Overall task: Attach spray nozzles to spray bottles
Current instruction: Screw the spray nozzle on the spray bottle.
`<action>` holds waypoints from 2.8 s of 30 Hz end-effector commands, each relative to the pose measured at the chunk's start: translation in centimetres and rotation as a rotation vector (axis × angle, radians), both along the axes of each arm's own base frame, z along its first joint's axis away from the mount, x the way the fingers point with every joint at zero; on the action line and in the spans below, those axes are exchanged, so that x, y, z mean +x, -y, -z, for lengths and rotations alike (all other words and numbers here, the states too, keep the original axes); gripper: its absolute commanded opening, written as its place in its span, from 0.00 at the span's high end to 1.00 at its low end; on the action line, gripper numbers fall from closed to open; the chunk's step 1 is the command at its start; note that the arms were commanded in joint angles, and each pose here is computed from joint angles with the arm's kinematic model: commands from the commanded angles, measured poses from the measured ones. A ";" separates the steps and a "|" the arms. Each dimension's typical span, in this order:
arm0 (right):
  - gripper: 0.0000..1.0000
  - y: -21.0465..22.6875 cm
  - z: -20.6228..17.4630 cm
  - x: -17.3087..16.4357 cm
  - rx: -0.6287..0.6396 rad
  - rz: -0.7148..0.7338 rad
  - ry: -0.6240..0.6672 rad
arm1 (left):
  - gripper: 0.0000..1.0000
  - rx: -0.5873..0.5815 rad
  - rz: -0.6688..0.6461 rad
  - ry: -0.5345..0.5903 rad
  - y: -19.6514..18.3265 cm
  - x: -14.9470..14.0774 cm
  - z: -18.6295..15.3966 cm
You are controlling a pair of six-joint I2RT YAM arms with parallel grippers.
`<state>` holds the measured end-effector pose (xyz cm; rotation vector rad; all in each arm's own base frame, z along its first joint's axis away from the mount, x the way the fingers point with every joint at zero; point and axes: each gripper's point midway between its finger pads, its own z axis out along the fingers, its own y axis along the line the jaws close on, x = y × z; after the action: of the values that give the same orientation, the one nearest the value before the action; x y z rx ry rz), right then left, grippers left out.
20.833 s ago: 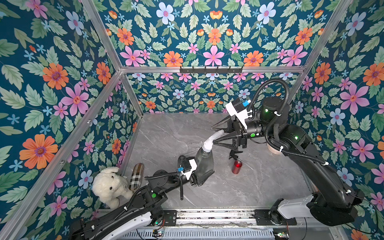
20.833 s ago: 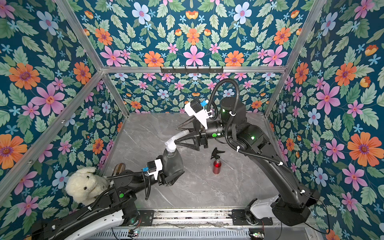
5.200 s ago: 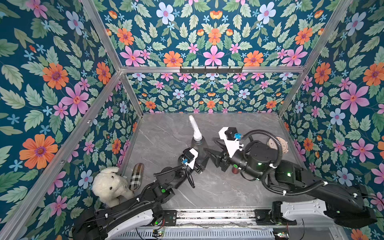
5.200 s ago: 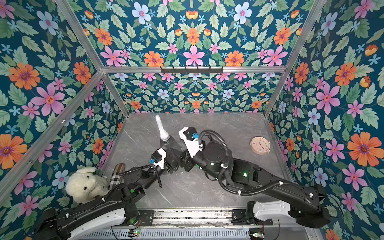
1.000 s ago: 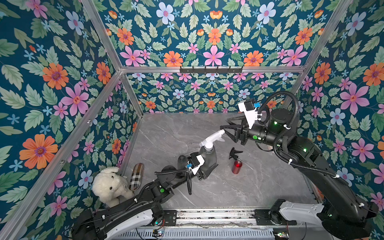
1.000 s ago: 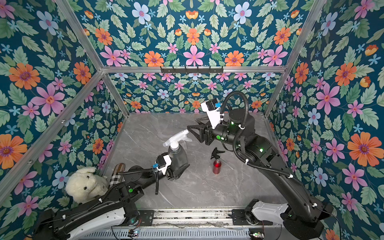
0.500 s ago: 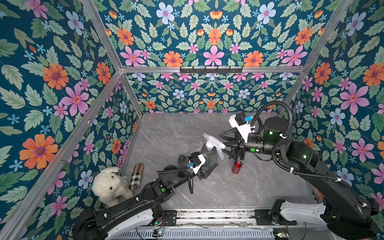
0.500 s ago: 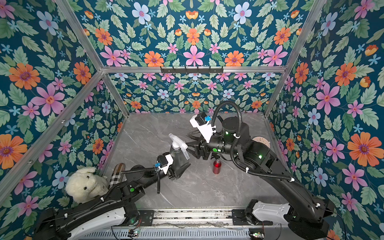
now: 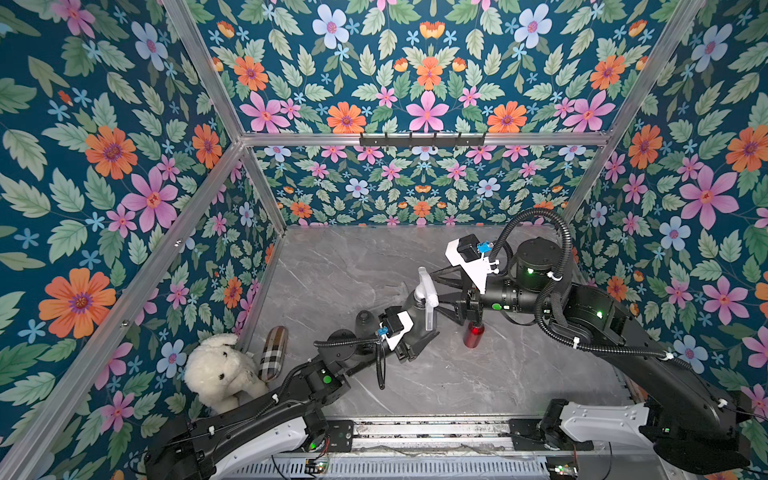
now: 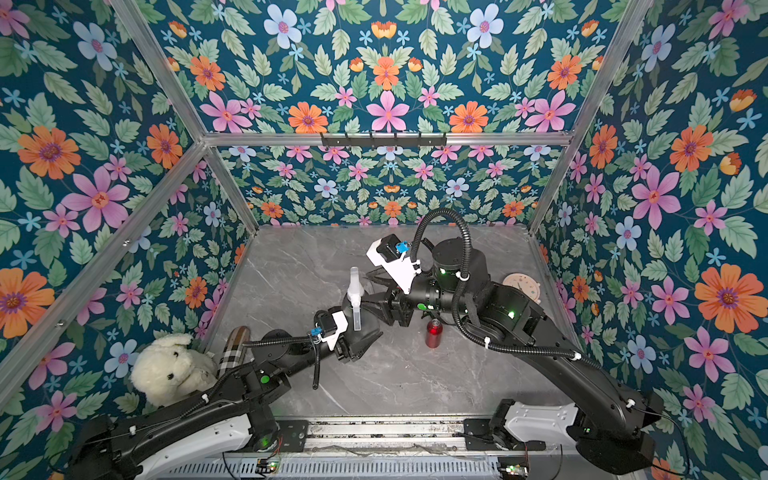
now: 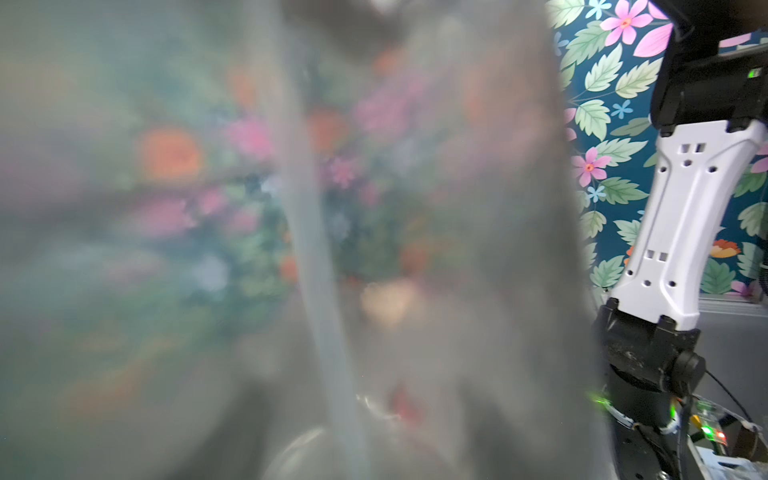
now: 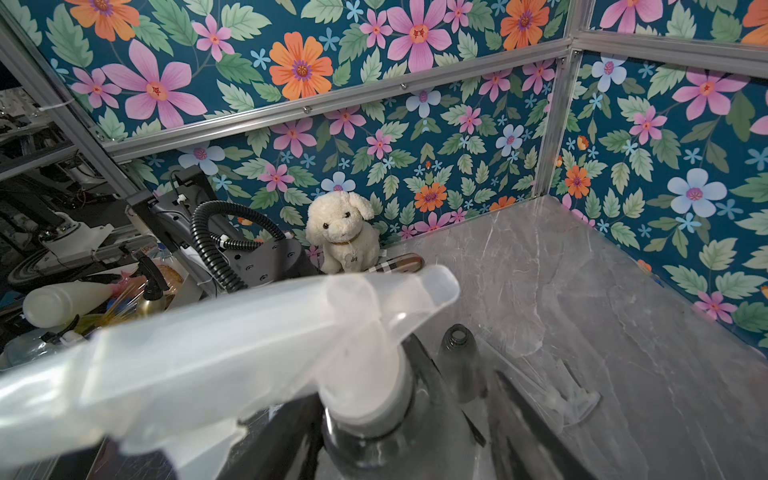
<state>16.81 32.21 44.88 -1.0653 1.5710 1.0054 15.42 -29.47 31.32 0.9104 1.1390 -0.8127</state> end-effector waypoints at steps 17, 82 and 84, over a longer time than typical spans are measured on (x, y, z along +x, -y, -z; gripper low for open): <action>0.79 -2.1 0.5 0.2 0.042 0.007 -0.013 | 1.00 -0.061 -0.070 0.018 -0.8 1.0 -1.4; 0.73 -2.6 0.2 -2.3 -0.006 -0.139 -0.038 | 1.00 -0.060 -0.025 0.007 -0.5 0.5 -2.1; 0.74 -2.9 0.7 -1.7 -0.002 -0.080 -0.042 | 1.00 -0.077 -0.070 0.005 -0.8 1.3 -2.3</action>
<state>14.81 34.67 46.31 -1.1495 1.4759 1.1195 15.10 -29.49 32.41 0.9041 1.1131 -0.8490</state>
